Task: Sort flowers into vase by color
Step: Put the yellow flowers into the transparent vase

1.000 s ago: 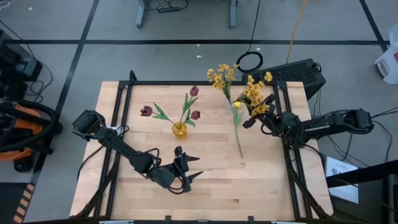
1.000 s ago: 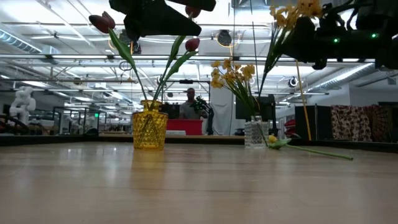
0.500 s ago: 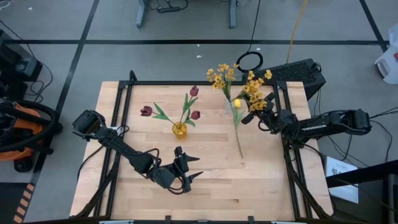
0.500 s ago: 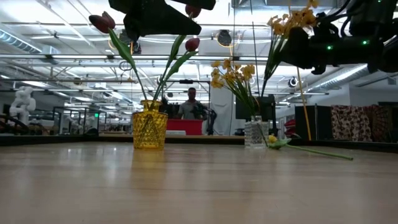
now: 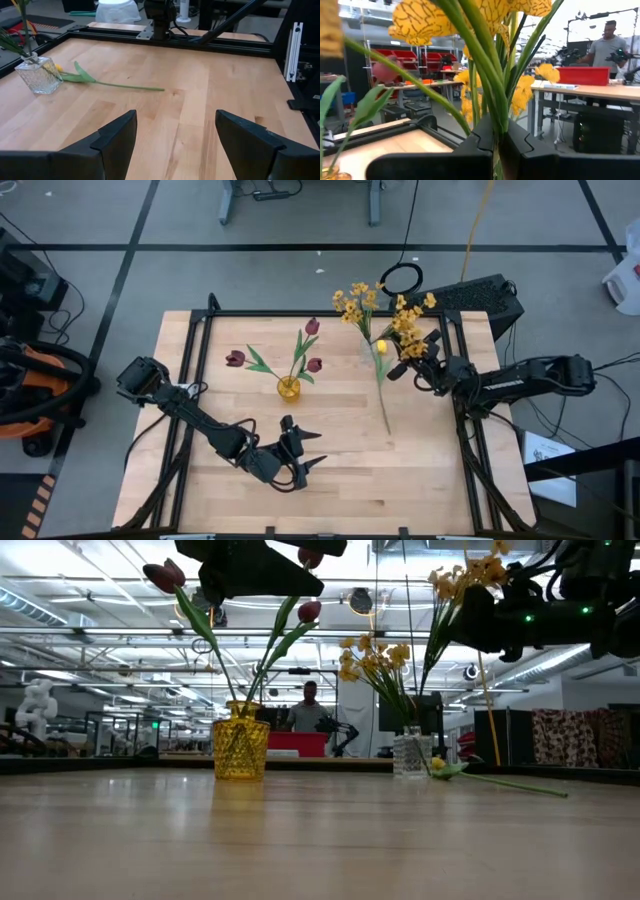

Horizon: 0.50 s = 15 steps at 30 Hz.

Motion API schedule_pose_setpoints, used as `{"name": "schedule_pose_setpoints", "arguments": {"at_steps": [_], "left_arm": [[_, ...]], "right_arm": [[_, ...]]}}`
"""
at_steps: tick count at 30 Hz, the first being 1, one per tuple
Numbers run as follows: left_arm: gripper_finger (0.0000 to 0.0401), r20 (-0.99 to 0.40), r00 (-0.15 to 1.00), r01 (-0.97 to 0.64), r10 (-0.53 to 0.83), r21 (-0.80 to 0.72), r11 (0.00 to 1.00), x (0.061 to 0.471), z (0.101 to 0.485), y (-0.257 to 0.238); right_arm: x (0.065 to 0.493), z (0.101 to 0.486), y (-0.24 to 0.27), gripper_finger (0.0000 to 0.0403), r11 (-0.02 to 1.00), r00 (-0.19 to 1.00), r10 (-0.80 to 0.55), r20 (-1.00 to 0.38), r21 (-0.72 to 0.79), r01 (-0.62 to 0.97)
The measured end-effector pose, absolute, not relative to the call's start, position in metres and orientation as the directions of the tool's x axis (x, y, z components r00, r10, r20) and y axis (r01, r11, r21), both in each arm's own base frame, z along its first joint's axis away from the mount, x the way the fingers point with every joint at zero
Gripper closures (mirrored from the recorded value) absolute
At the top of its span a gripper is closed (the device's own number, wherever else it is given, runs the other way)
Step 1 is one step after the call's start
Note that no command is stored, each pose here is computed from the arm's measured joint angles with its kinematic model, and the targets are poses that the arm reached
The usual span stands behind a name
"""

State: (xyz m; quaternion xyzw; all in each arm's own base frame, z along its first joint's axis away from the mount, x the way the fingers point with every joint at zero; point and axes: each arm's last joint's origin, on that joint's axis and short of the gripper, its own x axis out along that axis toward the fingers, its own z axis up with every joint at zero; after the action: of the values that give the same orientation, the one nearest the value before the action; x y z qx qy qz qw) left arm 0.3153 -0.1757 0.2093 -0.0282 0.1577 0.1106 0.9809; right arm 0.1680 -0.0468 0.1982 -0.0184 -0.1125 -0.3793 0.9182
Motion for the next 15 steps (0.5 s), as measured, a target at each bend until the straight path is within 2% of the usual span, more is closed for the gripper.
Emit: {"name": "schedule_pose_setpoints", "arguments": {"at_steps": [15], "left_arm": [[0.0125,-0.315,0.926,-0.226,0.208,-0.021,0.974,0.3154,0.2094,-0.1756]], "right_arm": [[0.1736,0.1902,-0.0483,0.0402,0.709,0.688,-0.700,0.190,0.076,0.701]]}}
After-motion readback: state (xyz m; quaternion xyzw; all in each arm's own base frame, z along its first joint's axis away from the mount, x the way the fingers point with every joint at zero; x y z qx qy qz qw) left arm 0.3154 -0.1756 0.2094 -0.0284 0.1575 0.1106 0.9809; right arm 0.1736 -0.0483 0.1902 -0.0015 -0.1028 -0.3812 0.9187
